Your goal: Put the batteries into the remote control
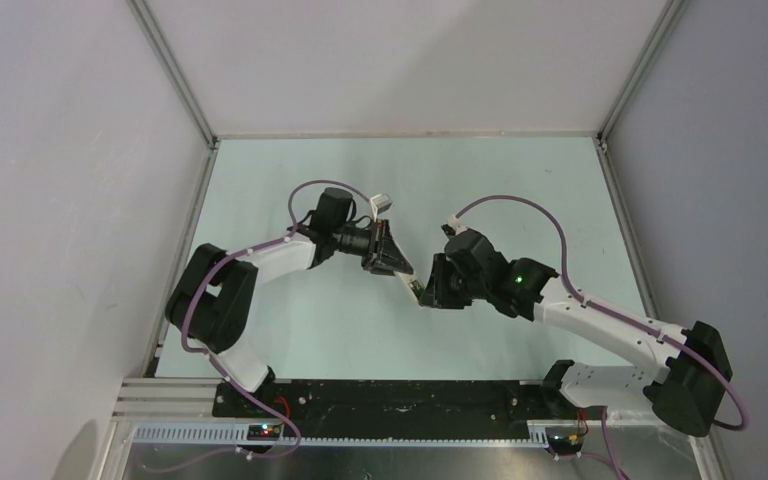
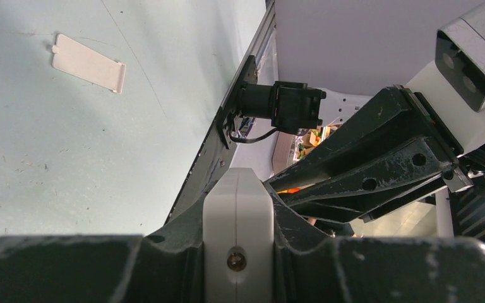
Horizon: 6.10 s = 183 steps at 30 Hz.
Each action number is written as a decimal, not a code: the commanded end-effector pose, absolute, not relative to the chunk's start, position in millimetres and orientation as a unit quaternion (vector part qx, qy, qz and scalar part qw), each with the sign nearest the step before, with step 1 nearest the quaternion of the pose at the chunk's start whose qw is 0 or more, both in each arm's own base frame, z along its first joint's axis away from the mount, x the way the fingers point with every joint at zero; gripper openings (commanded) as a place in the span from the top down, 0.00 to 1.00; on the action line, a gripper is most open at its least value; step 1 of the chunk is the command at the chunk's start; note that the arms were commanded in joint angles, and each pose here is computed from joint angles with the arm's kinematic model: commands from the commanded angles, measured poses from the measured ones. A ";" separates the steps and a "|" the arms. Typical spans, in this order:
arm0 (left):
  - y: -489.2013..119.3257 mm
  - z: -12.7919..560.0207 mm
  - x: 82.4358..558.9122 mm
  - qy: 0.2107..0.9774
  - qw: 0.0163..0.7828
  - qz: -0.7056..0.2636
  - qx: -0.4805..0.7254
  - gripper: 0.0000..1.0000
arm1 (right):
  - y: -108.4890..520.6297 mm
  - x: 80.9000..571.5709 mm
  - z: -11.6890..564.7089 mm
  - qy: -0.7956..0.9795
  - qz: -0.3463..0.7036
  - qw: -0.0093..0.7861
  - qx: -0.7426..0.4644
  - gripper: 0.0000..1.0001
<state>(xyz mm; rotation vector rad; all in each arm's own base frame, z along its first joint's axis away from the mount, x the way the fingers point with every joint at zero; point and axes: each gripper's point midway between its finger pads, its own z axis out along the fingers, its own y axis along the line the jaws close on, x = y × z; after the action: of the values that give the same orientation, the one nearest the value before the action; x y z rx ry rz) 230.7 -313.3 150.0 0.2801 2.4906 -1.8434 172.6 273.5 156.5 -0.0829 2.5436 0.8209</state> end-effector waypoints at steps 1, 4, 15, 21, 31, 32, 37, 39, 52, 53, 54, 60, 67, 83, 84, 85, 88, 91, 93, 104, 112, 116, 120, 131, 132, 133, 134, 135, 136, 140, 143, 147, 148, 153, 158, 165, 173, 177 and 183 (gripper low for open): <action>-314.3 166.2 228.9 0.785 0.029 -0.608 0.114 1.00 | 282.6 184.2 163.6 0.914 0.319 0.249 -0.022 0.79; -313.4 166.4 226.9 0.784 0.030 -0.608 0.117 1.00 | 283.0 184.9 162.2 0.915 0.318 0.247 -0.021 0.82; -311.0 171.5 216.2 0.775 0.038 -0.614 0.143 1.00 | 284.3 189.0 160.1 0.914 0.323 0.243 -0.023 0.89; -309.2 179.3 206.8 0.764 0.050 -0.620 0.170 1.00 | 285.8 191.0 161.4 0.912 0.332 0.239 -0.030 0.90; -311.5 182.6 200.2 0.758 0.050 -0.623 0.185 1.00 | 292.0 191.0 164.2 0.906 0.350 0.233 -0.040 0.91; -311.6 183.0 199.9 0.757 0.050 -0.624 0.186 1.00 | 292.1 191.3 164.2 0.906 0.350 0.233 -0.041 0.91; -312.4 185.6 196.2 0.753 0.050 -0.626 0.194 1.00 | 293.3 193.3 165.1 0.904 0.359 0.228 -0.043 0.92; -312.4 187.5 194.8 0.751 0.051 -0.628 0.198 1.00 | 294.0 193.8 164.6 0.904 0.363 0.224 -0.043 0.94; -314.9 188.9 199.8 0.753 0.063 -0.624 0.199 1.00 | 292.5 194.9 166.1 0.903 0.372 0.213 -0.036 1.00; -315.3 188.8 200.2 0.754 0.064 -0.623 0.198 1.00 | 292.4 194.7 169.0 0.901 0.375 0.216 -0.036 1.00; -315.4 188.5 200.9 0.754 0.065 -0.623 0.198 1.00 | 292.0 194.8 175.5 0.896 0.382 0.223 -0.038 1.00; -315.3 190.7 203.4 0.756 0.074 -0.620 0.196 1.00 | 285.5 188.7 208.9 0.872 0.411 0.262 -0.053 0.91; -314.4 200.6 201.6 0.753 0.080 -0.624 0.196 1.00 | 265.0 174.9 222.0 0.855 0.422 0.297 -0.058 0.65; -306.5 249.6 173.3 0.710 0.124 -0.644 0.255 1.00 | 282.3 142.6 234.1 0.795 0.461 0.330 -0.215 0.51; -306.8 249.5 173.0 0.711 0.123 -0.645 0.254 1.00 | 283.9 139.5 234.0 0.793 0.463 0.328 -0.222 0.51; -306.9 249.8 172.9 0.711 0.123 -0.645 0.254 1.00 | 285.1 137.1 233.8 0.792 0.464 0.327 -0.226 0.51; -306.8 250.0 173.2 0.712 0.122 -0.644 0.252 1.00 | 286.3 135.8 231.9 0.794 0.461 0.325 -0.228 0.54; -307.1 250.5 173.6 0.712 0.122 -0.644 0.251 1.00 | 285.8 135.5 229.0 0.797 0.457 0.322 -0.227 0.58; -307.3 250.2 173.7 0.712 0.121 -0.644 0.250 1.00 | 285.4 135.4 228.9 0.798 0.457 0.322 -0.227 0.61; -307.8 248.0 172.9 0.714 0.118 -0.643 0.248 1.00 | 288.7 136.9 224.9 0.802 0.456 0.314 -0.223 0.84; -308.5 250.5 173.7 0.713 0.118 -0.645 0.249 1.00 | 286.6 141.1 218.2 0.815 0.444 0.312 -0.206 0.90; -308.9 249.1 174.9 0.715 0.120 -0.643 0.247 1.00 | 282.7 141.9 226.0 0.811 0.447 0.323 -0.194 0.50; -309.2 246.3 176.5 0.717 0.120 -0.641 0.246 1.00 | 273.8 143.7 240.9 0.800 0.451 0.351 -0.184 0.31; -310.0 241.6 180.2 0.727 0.118 -0.635 0.232 1.00 | 265.0 147.5 244.8 0.794 0.429 0.385 -0.193 0.21; -310.2 240.5 181.1 0.729 0.118 -0.634 0.229 1.00 | 265.5 149.0 244.2 0.796 0.420 0.393 -0.192 0.21; -310.3 239.4 181.6 0.732 0.116 -0.633 0.224 1.00 | 267.0 151.8 244.5 0.798 0.409 0.398 -0.196 0.21; -310.9 237.0 183.6 0.736 0.115 -0.630 0.217 1.00 | 266.6 152.1 240.1 0.804 0.388 0.403 -0.202 0.21; -311.4 234.9 185.5 0.741 0.114 -0.628 0.209 1.00 | 269.7 155.6 240.7 0.807 0.372 0.407 -0.209 0.22; -311.9 232.3 186.7 0.745 0.110 -0.626 0.203 1.00 | 270.8 157.7 232.2 0.817 0.343 0.410 -0.217 0.22; -313.4 223.5 190.6 0.756 0.098 -0.621 0.183 1.00 | 281.7 161.3 233.7 0.820 0.299 0.428 -0.236 0.23; -313.5 220.2 192.1 0.761 0.095 -0.618 0.174 1.00 | 286.7 164.4 234.2 0.823 0.272 0.436 -0.241 0.25; -313.2 219.1 192.7 0.765 0.093 -0.615 0.166 1.00 | 290.6 166.3 229.8 0.827 0.239 0.444 -0.248 0.31; -313.3 219.2 192.6 0.765 0.093 -0.615 0.165 0.98 | 291.8 167.4 227.8 0.829 0.231 0.444 -0.251 0.32; -313.4 219.4 192.4 0.766 0.090 -0.615 0.163 0.95 | 292.6 167.9 215.0 0.838 0.193 0.438 -0.261 0.41; -313.6 219.0 193.2 0.768 0.090 -0.614 0.160 0.94 | 295.1 167.9 207.5 0.844 0.177 0.431 -0.266 0.54; -312.7 218.8 202.1 0.779 0.118 -0.600 0.137 0.69 | 297.6 169.8 205.1 0.859 0.186 0.420 -0.227 0.74; -300.8 221.0 222.4 0.799 0.204 -0.562 0.067 0.39 | 302.9 172.5 208.0 0.869 0.226 0.399 -0.186 0.79; -296.6 229.6 227.1 0.794 0.239 -0.558 0.038 0.37 | 305.7 173.4 208.5 0.874 0.249 0.381 -0.172 0.79; -301.2 231.2 225.1 0.788 0.267 -0.554 0.033 0.37 | 312.1 174.4 216.9 0.871 0.291 0.364 -0.158 0.78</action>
<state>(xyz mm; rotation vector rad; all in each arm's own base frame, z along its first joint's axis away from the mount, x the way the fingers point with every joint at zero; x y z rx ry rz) 218.5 -297.2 219.4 0.1187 2.2139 -1.5240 171.9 291.7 183.6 -0.4629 2.2949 0.5723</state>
